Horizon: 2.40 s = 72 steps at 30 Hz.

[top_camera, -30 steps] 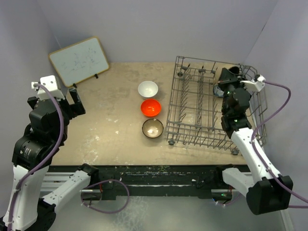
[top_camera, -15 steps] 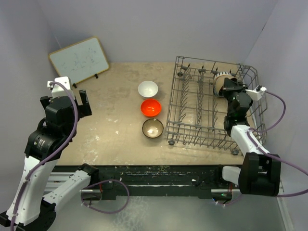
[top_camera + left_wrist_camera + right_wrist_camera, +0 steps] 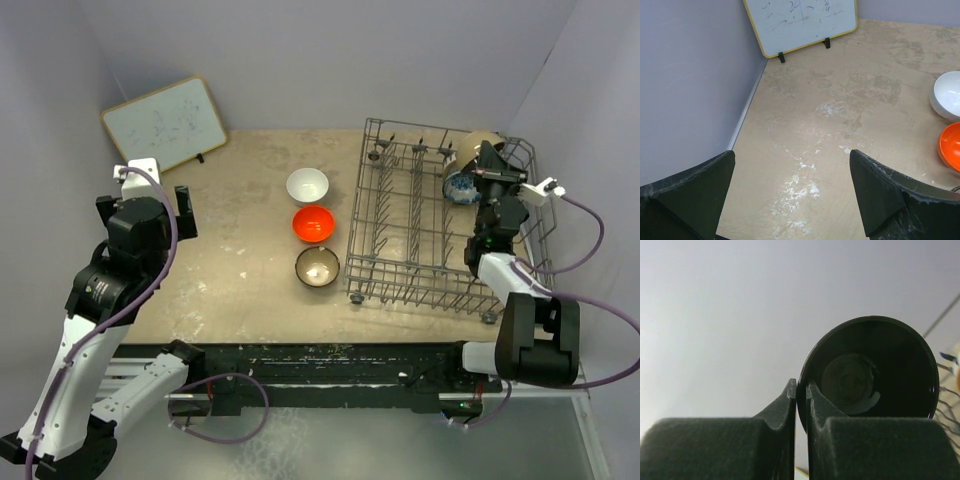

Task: Load the bowls into the dish rack
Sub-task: Place the bowl in the dish rack.

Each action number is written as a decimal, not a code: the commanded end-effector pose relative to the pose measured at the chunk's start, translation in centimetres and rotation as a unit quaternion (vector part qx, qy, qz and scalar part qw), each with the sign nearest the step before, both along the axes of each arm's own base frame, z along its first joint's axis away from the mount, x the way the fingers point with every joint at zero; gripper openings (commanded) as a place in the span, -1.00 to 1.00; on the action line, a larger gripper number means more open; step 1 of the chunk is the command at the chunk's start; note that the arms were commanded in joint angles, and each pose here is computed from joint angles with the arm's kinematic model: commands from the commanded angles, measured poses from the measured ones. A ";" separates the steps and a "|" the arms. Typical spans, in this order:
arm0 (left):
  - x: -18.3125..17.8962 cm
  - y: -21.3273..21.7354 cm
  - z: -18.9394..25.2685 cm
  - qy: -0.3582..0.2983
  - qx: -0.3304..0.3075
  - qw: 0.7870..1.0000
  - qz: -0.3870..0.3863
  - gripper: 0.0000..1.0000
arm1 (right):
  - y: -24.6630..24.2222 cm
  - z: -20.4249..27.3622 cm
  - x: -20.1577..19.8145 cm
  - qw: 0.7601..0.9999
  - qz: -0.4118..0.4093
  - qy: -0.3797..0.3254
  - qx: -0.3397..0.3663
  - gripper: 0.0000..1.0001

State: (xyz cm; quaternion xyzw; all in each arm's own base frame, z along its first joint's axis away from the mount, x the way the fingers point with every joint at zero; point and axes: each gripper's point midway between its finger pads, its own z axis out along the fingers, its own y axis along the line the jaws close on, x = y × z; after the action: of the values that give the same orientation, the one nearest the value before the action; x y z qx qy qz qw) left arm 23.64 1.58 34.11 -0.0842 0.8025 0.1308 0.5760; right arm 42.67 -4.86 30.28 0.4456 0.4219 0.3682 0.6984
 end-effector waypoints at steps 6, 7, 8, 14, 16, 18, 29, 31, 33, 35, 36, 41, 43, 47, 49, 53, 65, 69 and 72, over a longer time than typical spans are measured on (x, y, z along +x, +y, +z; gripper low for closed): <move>0.7 -0.5 0.9 -0.024 -0.006 1.000 -0.008 0.98 | -2.4 2.5 -3.2 0.997 -0.063 -0.026 0.045 -1.00; 0.7 -0.5 0.9 -0.025 -0.007 1.000 -0.011 0.98 | -2.4 3.7 -3.3 0.997 -0.066 -0.030 0.033 -1.00; 0.7 -0.6 1.0 -0.026 -0.008 1.000 -0.011 0.98 | -2.3 4.1 -3.3 0.997 -0.063 -0.029 0.029 -1.00; 0.2 -0.6 1.9 -0.041 -0.015 0.999 -0.018 0.98 | -2.1 7.1 -2.8 0.998 -0.059 -0.024 0.016 -1.00; -0.1 -0.5 2.1 -0.045 -0.014 0.999 -0.018 0.98 | -2.2 7.9 -2.8 0.998 -0.061 -0.030 0.017 -1.00; -0.3 -0.4 2.2 -0.048 -0.014 0.999 -0.017 0.98 | -2.7 9.0 -2.9 0.996 -0.076 -0.036 0.011 -1.00; -0.9 -0.3 2.4 -0.056 -0.018 0.998 -0.021 0.98 | -3.5 7.6 -2.7 0.993 -0.108 -0.005 0.054 -1.00; -0.9 -0.3 2.3 -0.055 -0.017 0.998 -0.021 0.98 | -3.1 6.7 -2.4 0.993 -0.103 0.003 0.063 -1.00; -0.9 -0.3 2.2 -0.053 -0.016 0.998 -0.021 0.98 | -2.7 5.9 -2.1 0.992 -0.098 0.005 0.075 -1.00; -0.8 -0.5 2.0 -0.052 -0.017 0.998 -0.023 0.98 | -2.1 5.2 -1.5 0.992 -0.093 0.007 0.086 -1.00; -0.7 -0.5 2.0 -0.050 -0.017 0.998 -0.022 0.98 | -1.8 4.9 -1.3 0.992 -0.091 0.008 0.091 -1.00; -1.0 -0.1 2.1 -0.052 -0.012 0.998 -0.017 0.98 | -1.8 3.7 -0.8 0.987 -0.108 0.016 0.116 -1.00; -1.0 -0.1 2.1 -0.053 -0.010 0.998 -0.015 0.98 | -2.2 3.4 -0.9 0.985 -0.120 0.027 0.120 -1.00; -0.9 -0.3 2.0 -0.052 -0.008 0.998 -0.018 0.98 | -2.8 3.0 -1.0 0.981 -0.141 0.053 0.121 -1.00; -0.8 -0.3 2.0 -0.054 -0.009 0.998 -0.020 0.98 | -3.0 2.6 -0.8 0.979 -0.148 0.064 0.125 -1.00; -0.7 -0.4 1.8 -0.053 -0.009 0.998 -0.021 0.98 | -3.0 1.5 -0.5 0.977 -0.150 0.079 0.130 -1.00; -0.6 -1.0 1.8 -0.051 -0.006 0.998 -0.032 0.98 | -2.4 -1.9 -2.5 0.961 -0.192 0.089 0.180 -1.00; -0.5 -1.2 1.9 -0.051 -0.003 0.998 -0.036 0.98 | -2.4 -3.3 -3.2 0.952 -0.206 0.091 0.207 -1.00; -0.4 -1.2 2.1 -0.050 -0.002 0.998 -0.036 0.98 | -2.6 -3.9 -3.4 0.944 -0.229 0.111 0.210 -1.00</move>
State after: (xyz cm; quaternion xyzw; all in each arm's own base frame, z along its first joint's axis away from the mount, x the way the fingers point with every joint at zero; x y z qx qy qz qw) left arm 22.75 0.35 34.78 -0.0587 0.7892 0.1023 0.6027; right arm 40.35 -5.74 22.94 0.6752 0.3940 0.2140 0.5858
